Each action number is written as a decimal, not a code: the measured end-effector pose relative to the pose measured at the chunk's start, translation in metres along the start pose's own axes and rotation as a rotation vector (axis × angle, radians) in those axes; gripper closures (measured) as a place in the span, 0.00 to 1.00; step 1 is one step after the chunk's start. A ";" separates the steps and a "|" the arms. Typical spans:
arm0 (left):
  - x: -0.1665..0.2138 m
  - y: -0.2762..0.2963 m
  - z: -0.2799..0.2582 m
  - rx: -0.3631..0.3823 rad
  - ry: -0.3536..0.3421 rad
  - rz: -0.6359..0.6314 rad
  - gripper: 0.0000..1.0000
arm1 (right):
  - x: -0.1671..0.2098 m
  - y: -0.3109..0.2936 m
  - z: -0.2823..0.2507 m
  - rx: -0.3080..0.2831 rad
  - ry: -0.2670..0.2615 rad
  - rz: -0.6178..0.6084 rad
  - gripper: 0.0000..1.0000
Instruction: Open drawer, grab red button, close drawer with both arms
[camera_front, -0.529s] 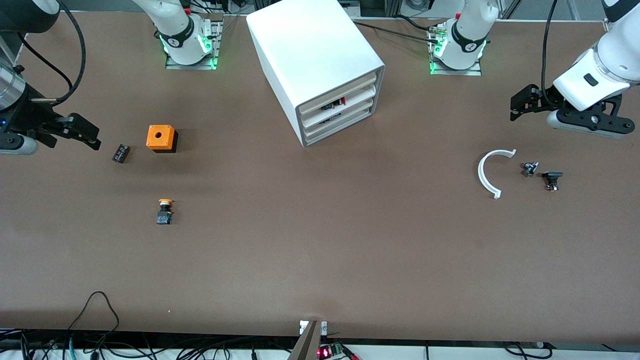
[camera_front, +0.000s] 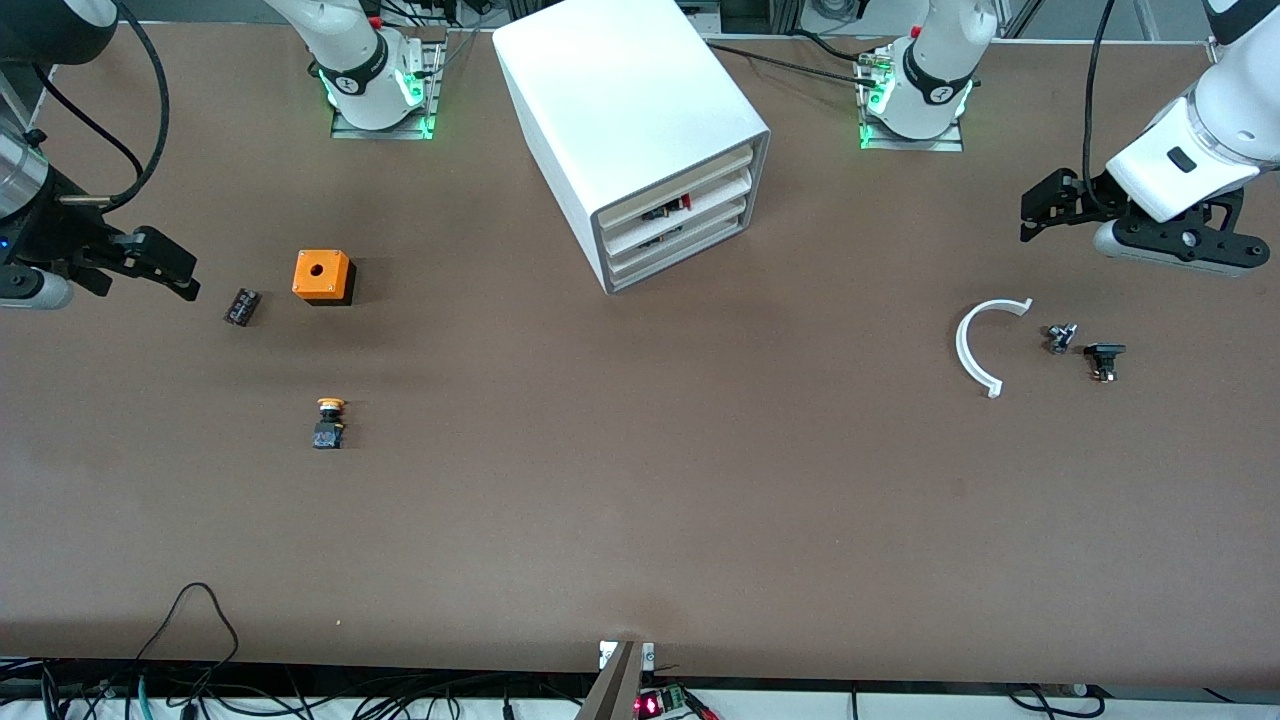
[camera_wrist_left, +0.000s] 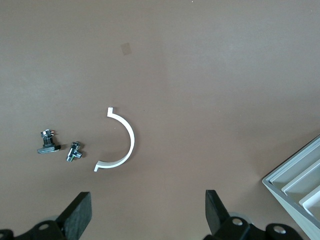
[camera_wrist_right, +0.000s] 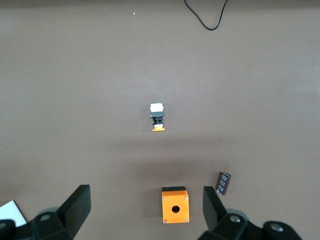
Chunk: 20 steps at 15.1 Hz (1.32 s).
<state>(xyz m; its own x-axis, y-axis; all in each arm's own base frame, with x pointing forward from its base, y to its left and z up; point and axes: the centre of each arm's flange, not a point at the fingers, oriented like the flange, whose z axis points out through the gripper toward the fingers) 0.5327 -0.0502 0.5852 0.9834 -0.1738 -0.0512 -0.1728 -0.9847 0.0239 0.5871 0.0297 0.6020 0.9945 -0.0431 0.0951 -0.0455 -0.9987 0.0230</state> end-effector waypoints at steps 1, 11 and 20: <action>0.000 0.000 0.000 0.000 0.000 0.000 0.00 | 0.001 0.000 -0.002 0.000 0.004 0.000 0.00; -0.004 0.001 0.002 -0.002 -0.033 -0.024 0.00 | 0.009 -0.006 0.035 0.014 -0.082 -0.005 0.00; -0.020 0.030 0.013 -0.134 -0.184 0.005 0.00 | 0.021 -0.017 0.100 0.032 -0.198 -0.020 0.00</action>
<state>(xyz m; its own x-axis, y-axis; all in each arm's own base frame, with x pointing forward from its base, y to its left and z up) 0.5068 -0.0766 0.5742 0.9538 -0.1906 -0.2321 -0.1567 -0.9751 0.1569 0.6183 0.0428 0.5039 0.9945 -0.0246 -0.1022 -0.0256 -0.9996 -0.0087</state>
